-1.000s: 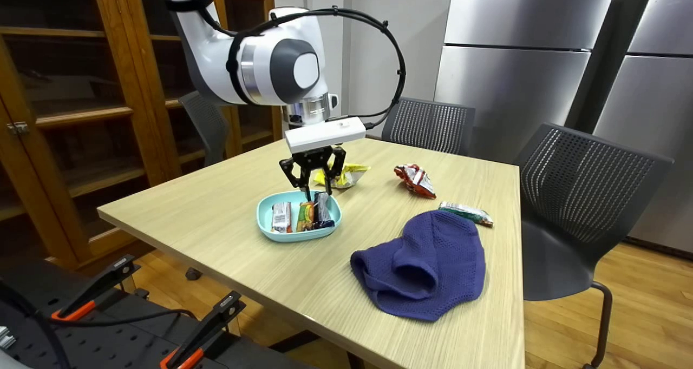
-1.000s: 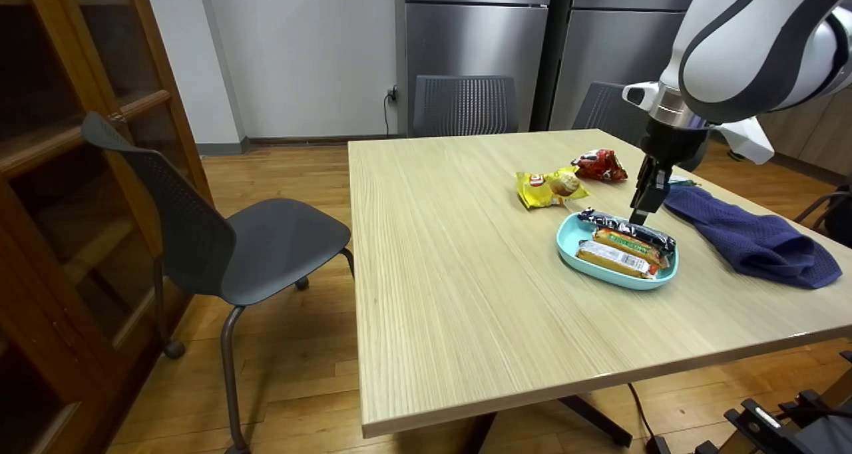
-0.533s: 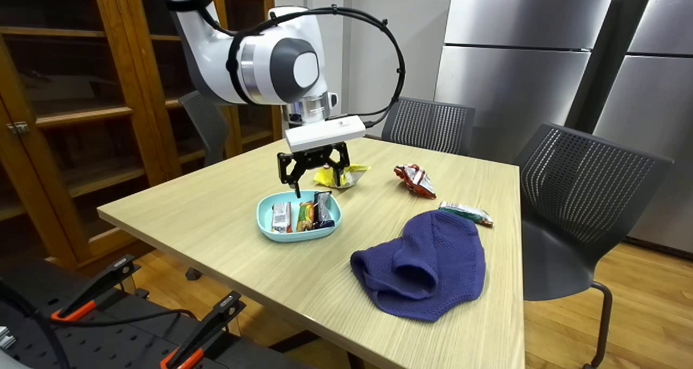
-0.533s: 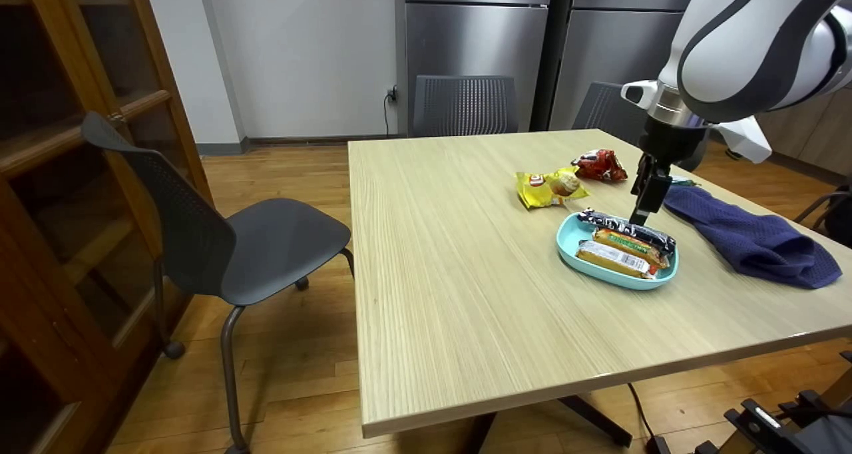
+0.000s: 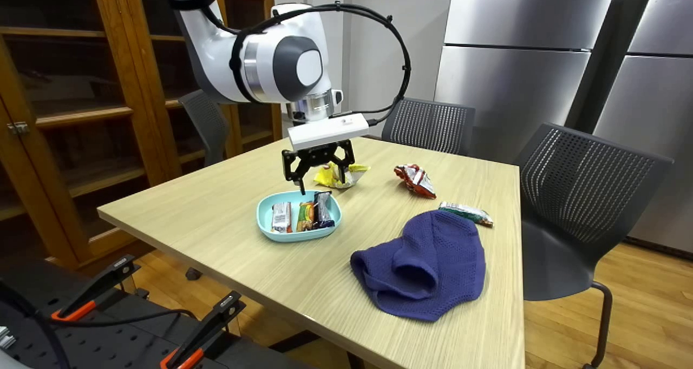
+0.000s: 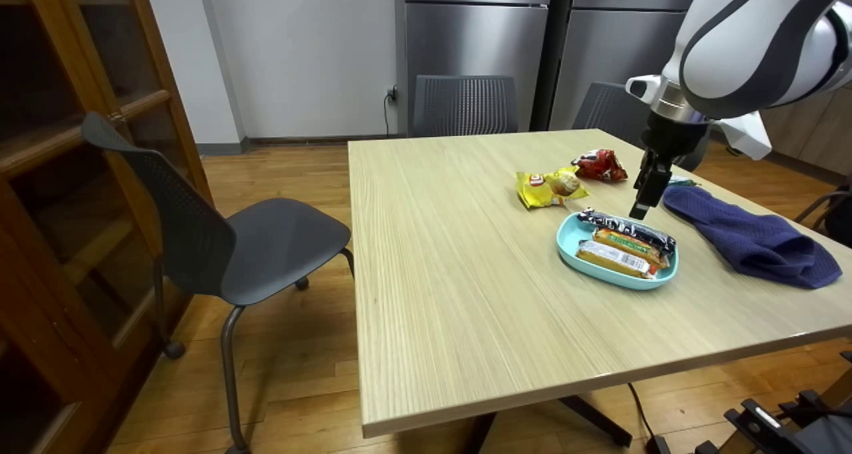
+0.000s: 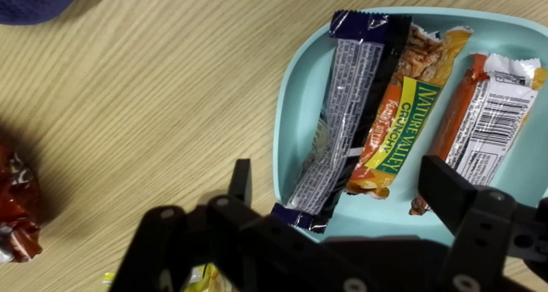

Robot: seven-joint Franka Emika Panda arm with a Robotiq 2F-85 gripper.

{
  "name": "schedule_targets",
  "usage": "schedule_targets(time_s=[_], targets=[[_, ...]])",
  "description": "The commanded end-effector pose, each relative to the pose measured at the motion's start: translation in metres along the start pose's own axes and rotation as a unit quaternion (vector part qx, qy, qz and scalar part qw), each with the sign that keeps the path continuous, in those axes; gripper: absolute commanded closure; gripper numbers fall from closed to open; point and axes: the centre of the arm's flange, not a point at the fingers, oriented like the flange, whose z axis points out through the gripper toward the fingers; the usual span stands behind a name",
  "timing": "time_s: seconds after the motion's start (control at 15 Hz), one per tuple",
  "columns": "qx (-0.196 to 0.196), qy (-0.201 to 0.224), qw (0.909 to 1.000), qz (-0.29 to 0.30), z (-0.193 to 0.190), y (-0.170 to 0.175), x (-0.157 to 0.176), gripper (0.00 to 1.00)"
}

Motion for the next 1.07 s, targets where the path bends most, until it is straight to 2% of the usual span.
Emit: schedule_targets(time_s=[0.0,0.2,0.47,0.6,0.67,1.0], targets=[[-0.018,0.008,0.9990,0.039,-0.017,0.019,-0.013,0.00],[-0.021,0.002,0.9961,0.086,-0.021,0.036,-0.028,0.00],[-0.027,0.005,0.9879,0.152,-0.030,0.060,-0.061,0.00],[-0.044,-0.002,0.9932,0.108,-0.034,0.061,-0.071,0.00],[-0.032,-0.001,0.9913,0.128,-0.020,0.059,-0.064,0.00],[-0.038,-0.004,0.9919,0.121,-0.023,0.063,-0.069,0.00]])
